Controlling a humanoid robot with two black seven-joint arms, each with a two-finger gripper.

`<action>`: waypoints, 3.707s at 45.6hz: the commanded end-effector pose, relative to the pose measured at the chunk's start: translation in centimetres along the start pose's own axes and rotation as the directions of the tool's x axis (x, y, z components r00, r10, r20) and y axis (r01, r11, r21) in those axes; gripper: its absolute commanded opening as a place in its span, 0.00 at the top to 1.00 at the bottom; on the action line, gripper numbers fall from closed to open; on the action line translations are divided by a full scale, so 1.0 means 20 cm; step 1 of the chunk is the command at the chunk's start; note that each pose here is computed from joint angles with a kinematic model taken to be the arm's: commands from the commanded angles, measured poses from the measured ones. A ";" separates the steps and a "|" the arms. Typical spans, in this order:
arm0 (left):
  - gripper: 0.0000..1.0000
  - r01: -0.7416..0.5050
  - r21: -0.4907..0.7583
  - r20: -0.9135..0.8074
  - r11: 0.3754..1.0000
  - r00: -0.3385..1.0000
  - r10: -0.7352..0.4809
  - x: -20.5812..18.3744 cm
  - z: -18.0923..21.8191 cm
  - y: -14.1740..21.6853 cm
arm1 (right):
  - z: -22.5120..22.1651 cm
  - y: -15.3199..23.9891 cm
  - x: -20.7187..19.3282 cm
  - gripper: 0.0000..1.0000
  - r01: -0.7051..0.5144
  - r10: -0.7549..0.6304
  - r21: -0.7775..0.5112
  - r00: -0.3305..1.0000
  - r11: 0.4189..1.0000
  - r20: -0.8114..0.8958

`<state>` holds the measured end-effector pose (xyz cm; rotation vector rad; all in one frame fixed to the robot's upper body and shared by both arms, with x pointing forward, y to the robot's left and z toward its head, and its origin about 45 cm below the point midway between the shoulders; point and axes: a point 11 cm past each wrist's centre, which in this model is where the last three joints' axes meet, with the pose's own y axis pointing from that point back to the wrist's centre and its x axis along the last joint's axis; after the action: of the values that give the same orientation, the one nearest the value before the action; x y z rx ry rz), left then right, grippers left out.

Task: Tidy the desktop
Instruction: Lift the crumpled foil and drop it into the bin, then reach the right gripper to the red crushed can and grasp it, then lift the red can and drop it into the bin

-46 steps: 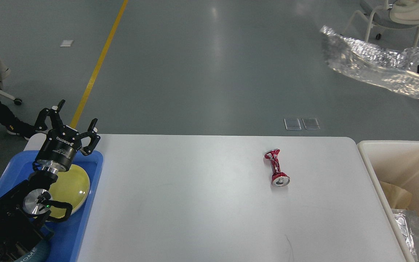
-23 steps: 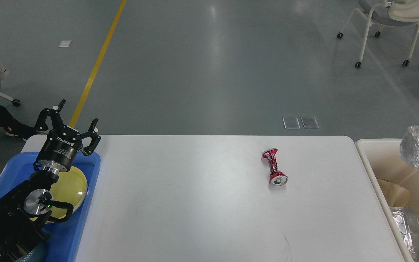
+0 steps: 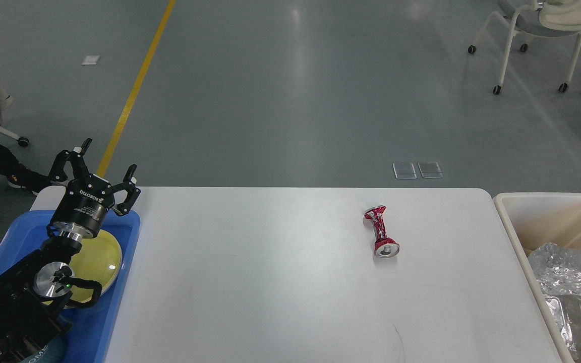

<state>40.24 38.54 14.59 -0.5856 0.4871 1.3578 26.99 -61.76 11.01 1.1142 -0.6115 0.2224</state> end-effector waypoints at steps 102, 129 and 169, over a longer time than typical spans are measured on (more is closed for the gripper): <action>0.00 0.000 0.000 0.000 1.000 1.000 0.000 0.00 0.00 0.00 | -1.99 0.25 0.11 0.00 -0.030 0.134 0.537 0.979 0.843 -0.156; 0.00 0.000 -0.002 0.000 1.000 1.000 0.000 0.00 0.00 0.00 | -1.99 0.21 0.01 0.04 -0.040 0.127 0.512 0.983 0.858 -0.136; 0.00 -0.001 0.000 0.001 1.000 1.000 0.001 0.00 0.00 0.00 | -1.95 0.21 0.05 1.00 -0.036 0.139 0.508 0.976 0.861 -0.167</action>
<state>40.25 38.55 14.60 -0.5866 0.4863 1.3583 38.69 -25.07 2.33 1.5507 -0.4279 0.5802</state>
